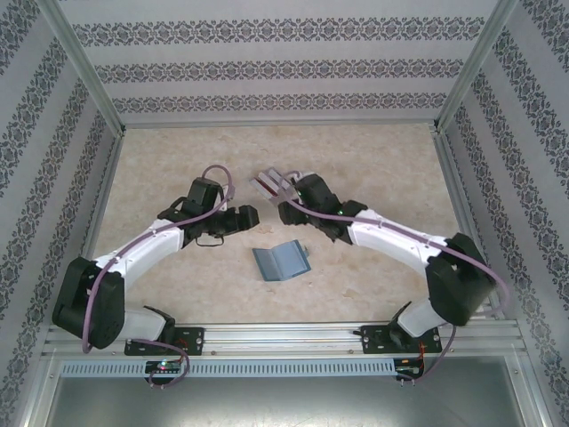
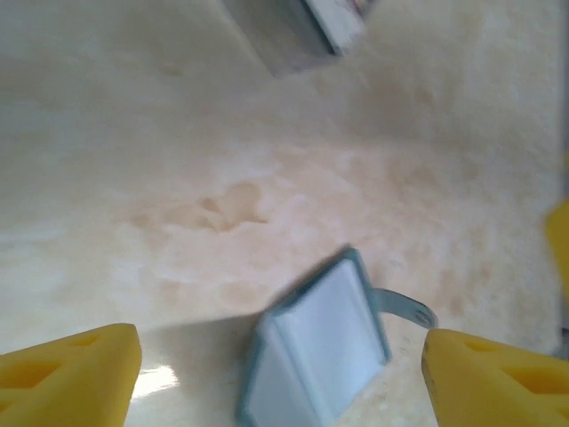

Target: Put the credit cards into the card holder

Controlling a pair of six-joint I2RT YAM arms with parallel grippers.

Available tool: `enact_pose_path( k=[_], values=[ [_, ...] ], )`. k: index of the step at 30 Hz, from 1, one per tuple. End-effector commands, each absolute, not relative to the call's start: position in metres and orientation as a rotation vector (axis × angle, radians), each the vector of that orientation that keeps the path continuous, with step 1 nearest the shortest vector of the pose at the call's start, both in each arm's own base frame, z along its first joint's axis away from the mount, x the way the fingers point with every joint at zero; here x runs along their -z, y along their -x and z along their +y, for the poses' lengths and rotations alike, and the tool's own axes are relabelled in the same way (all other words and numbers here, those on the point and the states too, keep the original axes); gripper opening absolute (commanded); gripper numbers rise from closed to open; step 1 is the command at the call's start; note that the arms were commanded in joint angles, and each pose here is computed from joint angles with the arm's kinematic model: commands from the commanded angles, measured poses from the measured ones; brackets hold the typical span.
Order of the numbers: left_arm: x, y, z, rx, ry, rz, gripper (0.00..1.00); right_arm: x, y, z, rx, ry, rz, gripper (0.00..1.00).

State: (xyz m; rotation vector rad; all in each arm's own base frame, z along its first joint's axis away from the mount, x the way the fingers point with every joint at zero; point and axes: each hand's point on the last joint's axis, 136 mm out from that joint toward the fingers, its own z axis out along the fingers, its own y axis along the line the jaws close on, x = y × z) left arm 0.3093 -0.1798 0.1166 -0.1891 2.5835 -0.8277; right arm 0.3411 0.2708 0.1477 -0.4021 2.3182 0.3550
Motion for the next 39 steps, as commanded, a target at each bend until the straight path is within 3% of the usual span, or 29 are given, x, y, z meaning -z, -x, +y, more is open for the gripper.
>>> enact_pose_path(
  k=[1, 3, 10, 16, 21, 24, 29, 39],
  values=[
    [-0.105, -0.316, -0.12, 0.394, 0.345, 2.638, 0.9, -0.15, -0.356, 0.296, -0.311, 0.662, 2.253, 0.8],
    [-0.097, -0.321, -0.099, 0.314, 0.444, 2.626, 0.93, -0.147, -0.373, 0.306, -0.262, 0.697, 2.238, 0.85],
    [-0.073, -0.334, -0.045, 0.108, 0.565, 2.443, 0.95, -0.13, -0.422, 0.318, -0.045, 0.767, 2.293, 0.85],
    [-0.065, -0.34, -0.056, 0.235, 0.517, 2.324, 0.96, -0.106, -0.433, 0.332, 0.02, 0.871, 2.322, 0.86],
    [-0.063, -0.338, -0.06, 0.272, 0.497, 2.314, 0.97, -0.101, -0.453, 0.312, 0.245, 0.816, 2.311, 0.85],
    [-0.062, -0.336, -0.061, 0.277, 0.491, 2.324, 0.97, -0.109, -0.46, 0.292, 0.404, 0.751, 2.293, 0.82],
    [-0.06, -0.336, -0.067, 0.314, 0.483, 2.344, 0.97, -0.123, -0.459, 0.285, 0.4, 0.71, 2.26, 0.81],
    [-0.06, -0.338, -0.071, 0.328, 0.461, 2.365, 0.98, -0.123, -0.471, 0.277, 0.41, 0.741, 2.29, 0.54]
  ],
)
